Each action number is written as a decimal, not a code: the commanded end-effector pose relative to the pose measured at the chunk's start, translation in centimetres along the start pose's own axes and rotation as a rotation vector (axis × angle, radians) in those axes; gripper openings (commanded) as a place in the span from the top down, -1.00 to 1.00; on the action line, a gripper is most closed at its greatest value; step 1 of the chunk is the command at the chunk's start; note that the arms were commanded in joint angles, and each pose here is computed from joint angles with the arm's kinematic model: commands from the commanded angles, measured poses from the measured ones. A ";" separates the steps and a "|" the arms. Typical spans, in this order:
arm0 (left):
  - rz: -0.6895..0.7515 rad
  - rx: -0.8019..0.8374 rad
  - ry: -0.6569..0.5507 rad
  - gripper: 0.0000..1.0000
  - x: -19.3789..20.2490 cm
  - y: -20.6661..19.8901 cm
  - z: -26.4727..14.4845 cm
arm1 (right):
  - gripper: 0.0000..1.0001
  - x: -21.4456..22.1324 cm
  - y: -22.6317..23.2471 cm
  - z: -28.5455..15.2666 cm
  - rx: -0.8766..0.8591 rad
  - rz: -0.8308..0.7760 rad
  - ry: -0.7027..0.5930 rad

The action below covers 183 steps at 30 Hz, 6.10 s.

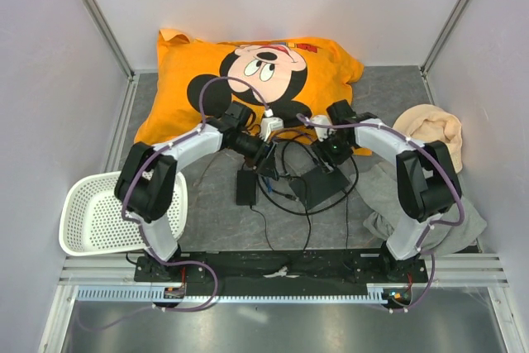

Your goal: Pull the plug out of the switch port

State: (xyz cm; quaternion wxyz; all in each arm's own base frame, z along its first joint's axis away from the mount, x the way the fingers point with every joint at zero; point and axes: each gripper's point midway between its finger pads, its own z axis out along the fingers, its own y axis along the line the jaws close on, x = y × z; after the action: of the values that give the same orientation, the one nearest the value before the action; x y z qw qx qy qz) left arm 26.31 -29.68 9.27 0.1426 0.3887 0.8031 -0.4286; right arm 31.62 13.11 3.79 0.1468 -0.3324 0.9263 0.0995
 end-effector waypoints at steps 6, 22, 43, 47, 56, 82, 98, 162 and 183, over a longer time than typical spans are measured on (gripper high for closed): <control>-0.034 -0.140 -0.149 -0.37 0.7 0.8 -7.3 | -0.16 -5.6 10.1 3.4 -0.122 -0.329 -0.045; -0.041 -0.141 -0.142 -0.38 2.1 1.6 -6.3 | -0.62 -4.4 8.1 -7.9 0.020 -0.364 -0.281; -0.050 -0.057 0.032 -0.43 6.4 -0.2 -1.2 | -0.50 -0.4 7.6 -1.2 -0.004 -0.405 -0.078; -0.047 -0.057 0.040 -0.43 8.1 -0.4 -1.2 | -0.51 -1.1 8.3 -0.2 -0.042 -0.413 -0.065; -0.065 0.005 0.061 -0.43 8.0 -0.8 -0.5 | -0.51 -4.1 6.9 2.6 0.012 -0.397 -0.027; 0.046 -0.223 -0.069 -0.39 0.6 3.6 -5.7 | -0.43 -1.4 1.5 -7.6 0.172 -0.197 -0.121; -0.272 -0.360 0.009 -0.25 5.1 8.5 -2.7 | 0.40 10.1 -3.3 -8.7 0.390 -0.180 0.106; -0.379 -0.137 -0.053 -0.29 -1.1 0.2 1.0 | 0.32 -14.1 7.3 4.4 -0.146 -0.100 -0.166; -0.207 -0.280 -0.177 -0.37 -1.2 2.0 -10.7 | 0.09 -15.3 9.1 -2.2 -0.213 -0.246 -0.288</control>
State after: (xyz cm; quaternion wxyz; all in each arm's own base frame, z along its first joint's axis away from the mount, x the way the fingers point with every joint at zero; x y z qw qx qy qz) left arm 27.10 -22.55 12.70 0.1570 0.2416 0.8853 -0.3649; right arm 34.70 25.30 12.77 0.2403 -0.4096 0.8620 0.1775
